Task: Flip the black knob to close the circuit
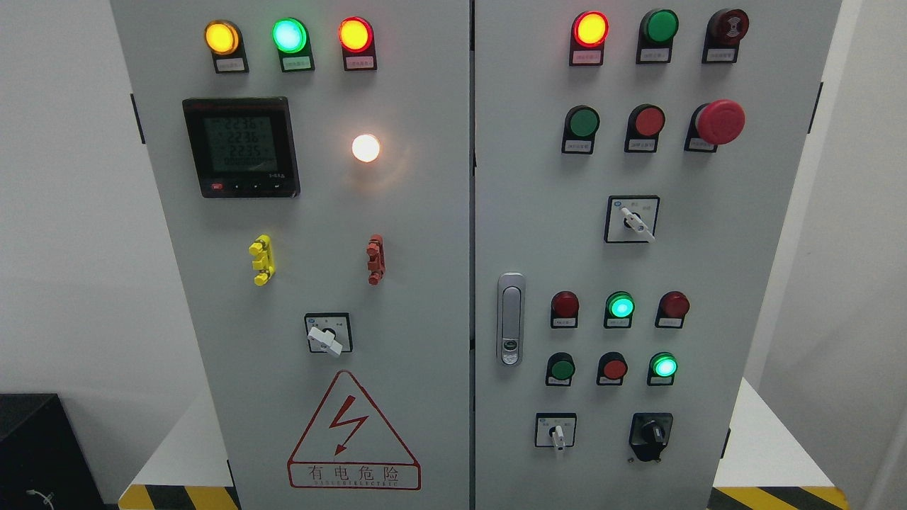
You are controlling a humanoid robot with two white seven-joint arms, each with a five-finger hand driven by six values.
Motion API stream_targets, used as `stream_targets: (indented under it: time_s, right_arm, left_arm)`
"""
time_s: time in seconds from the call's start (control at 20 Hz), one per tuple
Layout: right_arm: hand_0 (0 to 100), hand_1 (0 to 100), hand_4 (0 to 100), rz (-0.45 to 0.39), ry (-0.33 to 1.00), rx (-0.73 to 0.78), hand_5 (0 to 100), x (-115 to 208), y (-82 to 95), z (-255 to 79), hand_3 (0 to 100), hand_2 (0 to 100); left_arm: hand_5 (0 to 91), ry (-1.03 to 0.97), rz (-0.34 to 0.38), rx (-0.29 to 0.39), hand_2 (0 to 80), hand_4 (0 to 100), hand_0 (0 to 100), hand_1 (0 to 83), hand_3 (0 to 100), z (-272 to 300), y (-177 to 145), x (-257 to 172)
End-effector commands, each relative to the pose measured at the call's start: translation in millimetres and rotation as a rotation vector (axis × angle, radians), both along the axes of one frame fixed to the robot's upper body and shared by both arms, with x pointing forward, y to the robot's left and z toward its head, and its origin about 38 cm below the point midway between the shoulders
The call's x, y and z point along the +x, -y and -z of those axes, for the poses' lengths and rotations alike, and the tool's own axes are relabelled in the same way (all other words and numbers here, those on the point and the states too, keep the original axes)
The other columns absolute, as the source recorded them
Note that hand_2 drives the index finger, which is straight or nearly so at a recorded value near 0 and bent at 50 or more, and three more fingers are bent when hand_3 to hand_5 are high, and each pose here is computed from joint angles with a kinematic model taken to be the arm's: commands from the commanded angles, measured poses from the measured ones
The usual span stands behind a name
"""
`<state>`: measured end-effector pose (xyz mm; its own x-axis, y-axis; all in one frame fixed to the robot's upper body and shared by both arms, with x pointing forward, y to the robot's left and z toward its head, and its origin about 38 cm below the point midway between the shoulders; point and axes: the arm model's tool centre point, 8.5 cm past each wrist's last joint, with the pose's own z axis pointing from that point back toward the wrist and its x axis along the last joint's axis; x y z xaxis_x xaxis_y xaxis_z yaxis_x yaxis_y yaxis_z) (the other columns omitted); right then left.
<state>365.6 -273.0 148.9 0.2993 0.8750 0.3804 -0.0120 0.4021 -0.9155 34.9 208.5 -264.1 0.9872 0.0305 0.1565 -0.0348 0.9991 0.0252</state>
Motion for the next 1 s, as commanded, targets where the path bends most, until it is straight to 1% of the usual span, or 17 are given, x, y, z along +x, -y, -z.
stream_targets:
  time_s: [0.0, 0.35, 0.55, 0.8, 0.9, 0.95]
  right_arm:
    - [0, 7, 90, -0.050, 0.010, -0.004, 90, 20.9, -22.7, -8.2, 100, 89]
    - [0, 7, 90, -0.030, 0.023, -0.031, 90, 39.5, -14.0, -18.3, 100, 89]
    - [0, 8, 90, -0.008, 0.010, -0.047, 90, 46.7, -3.5, -22.4, 100, 89]
    - [0, 8, 90, -0.006, 0.015, -0.046, 90, 57.0, -2.8, -29.5, 100, 89]
    - [0, 9, 90, -0.001, 0.013, -0.050, 90, 60.9, -0.4, -30.7, 100, 89]
    - [0, 9, 90, 0.007, 0.005, -0.058, 90, 61.6, 3.8, -29.0, 100, 89]
  left_arm:
    - [0.0, -0.022, -0.002, 0.000, 0.0, 0, 12, 55.6, 0, 0.6, -0.1, -13.9]
    - [0.0, -0.022, -0.002, 0.000, 0.0, 0, 12, 55.6, 0, 0.6, -0.1, -13.9]
    - [0.0, -0.022, -0.002, 0.000, 0.0, 0, 12, 55.6, 0, 0.6, -0.1, -13.9]
    - [0.0, -0.022, -0.002, 0.000, 0.0, 0, 12, 55.6, 0, 0.6, -0.1, -13.9]
    - [0.0, -0.022, -0.002, 0.000, 0.0, 0, 12, 55.6, 0, 0.6, -0.1, -13.9]
    - [0.0, -0.022, -0.002, 0.000, 0.0, 0, 12, 55.6, 0, 0.6, -0.1, -13.9]
